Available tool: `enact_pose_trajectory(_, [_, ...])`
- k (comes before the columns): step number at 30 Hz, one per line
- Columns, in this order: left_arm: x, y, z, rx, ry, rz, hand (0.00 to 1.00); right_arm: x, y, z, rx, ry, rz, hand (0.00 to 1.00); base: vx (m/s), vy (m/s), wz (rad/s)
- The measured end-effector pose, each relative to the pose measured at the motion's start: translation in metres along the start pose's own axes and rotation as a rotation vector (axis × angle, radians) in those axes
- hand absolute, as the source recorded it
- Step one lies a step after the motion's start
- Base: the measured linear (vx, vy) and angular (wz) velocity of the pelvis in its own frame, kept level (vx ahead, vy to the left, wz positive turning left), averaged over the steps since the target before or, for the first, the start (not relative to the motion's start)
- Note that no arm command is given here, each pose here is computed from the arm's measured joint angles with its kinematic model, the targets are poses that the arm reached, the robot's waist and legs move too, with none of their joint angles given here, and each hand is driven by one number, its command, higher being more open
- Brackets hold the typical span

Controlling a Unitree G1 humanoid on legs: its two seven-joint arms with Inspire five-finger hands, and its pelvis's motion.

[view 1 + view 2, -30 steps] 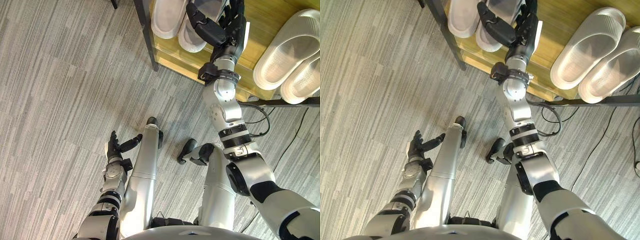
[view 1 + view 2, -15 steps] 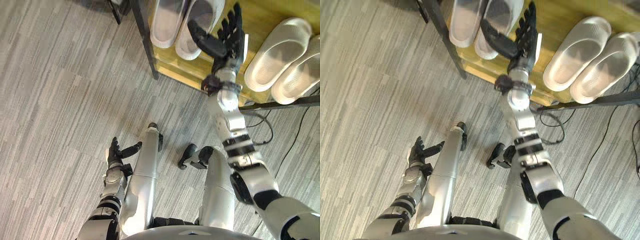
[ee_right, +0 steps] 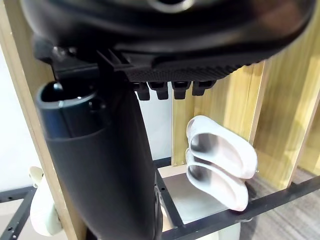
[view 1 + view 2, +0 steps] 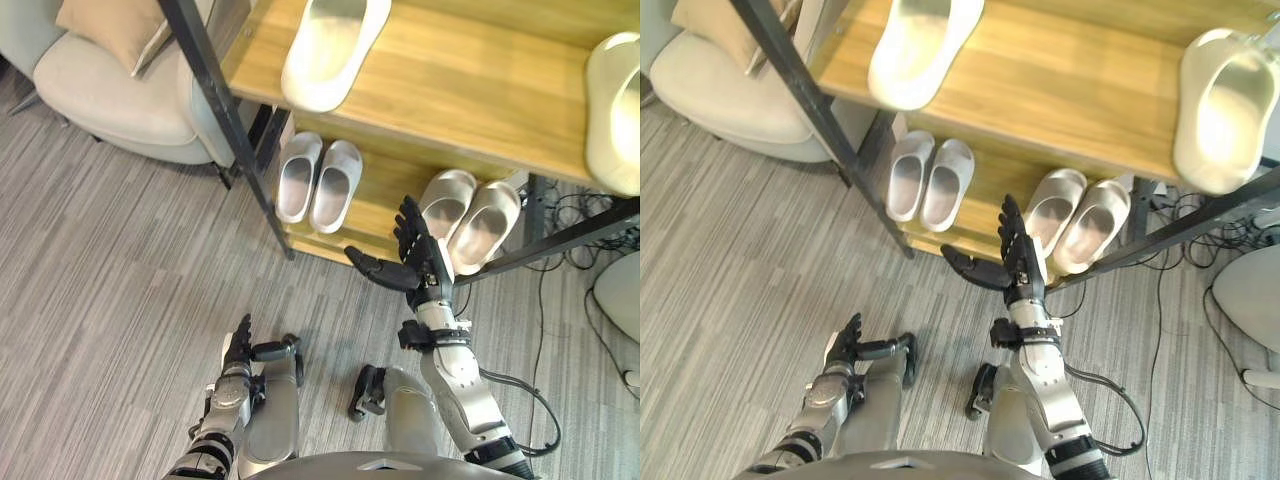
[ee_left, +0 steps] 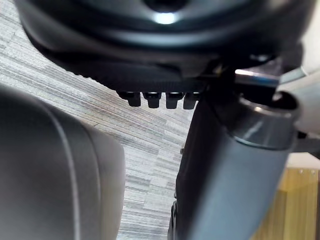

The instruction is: Organize the slippers on the shoe rack

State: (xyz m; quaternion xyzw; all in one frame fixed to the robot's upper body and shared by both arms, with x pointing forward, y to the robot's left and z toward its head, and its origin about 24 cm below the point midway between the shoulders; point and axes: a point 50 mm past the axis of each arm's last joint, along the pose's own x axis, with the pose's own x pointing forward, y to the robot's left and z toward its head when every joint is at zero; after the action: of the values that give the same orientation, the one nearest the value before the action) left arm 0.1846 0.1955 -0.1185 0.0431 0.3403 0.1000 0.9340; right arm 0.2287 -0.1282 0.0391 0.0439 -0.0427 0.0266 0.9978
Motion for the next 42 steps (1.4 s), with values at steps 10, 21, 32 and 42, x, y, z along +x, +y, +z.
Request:
enact_pose_trajectory(10, [-0.02,-0.009,-0.046,0.107,0.148,-0.089,1.0,-0.054,-0.061,-0.098,-0.189,0.485,-0.152,1.0,0.11,0.025,-0.12])
enact_pose_trajectory(21, [-0.029,-0.03,-0.055,0.155,0.159,-0.172,1.0,-0.126,-0.083,-0.158,-0.197,0.909,-0.267,1.0,-0.03,0.005,-0.05])
enact_pose_trajectory(32, [-0.072,-0.107,0.022,0.248,-0.308,-0.622,1.0,-0.142,-0.09,-0.166,-0.078,0.979,-0.411,1.0,-0.06,0.031,0.02])
enact_pose_trajectory(42, [-0.128,-0.155,0.131,0.205,-0.825,-0.937,1.0,-0.148,-0.089,-0.168,-0.065,0.997,-0.394,1.0,0.04,-0.02,0.09])
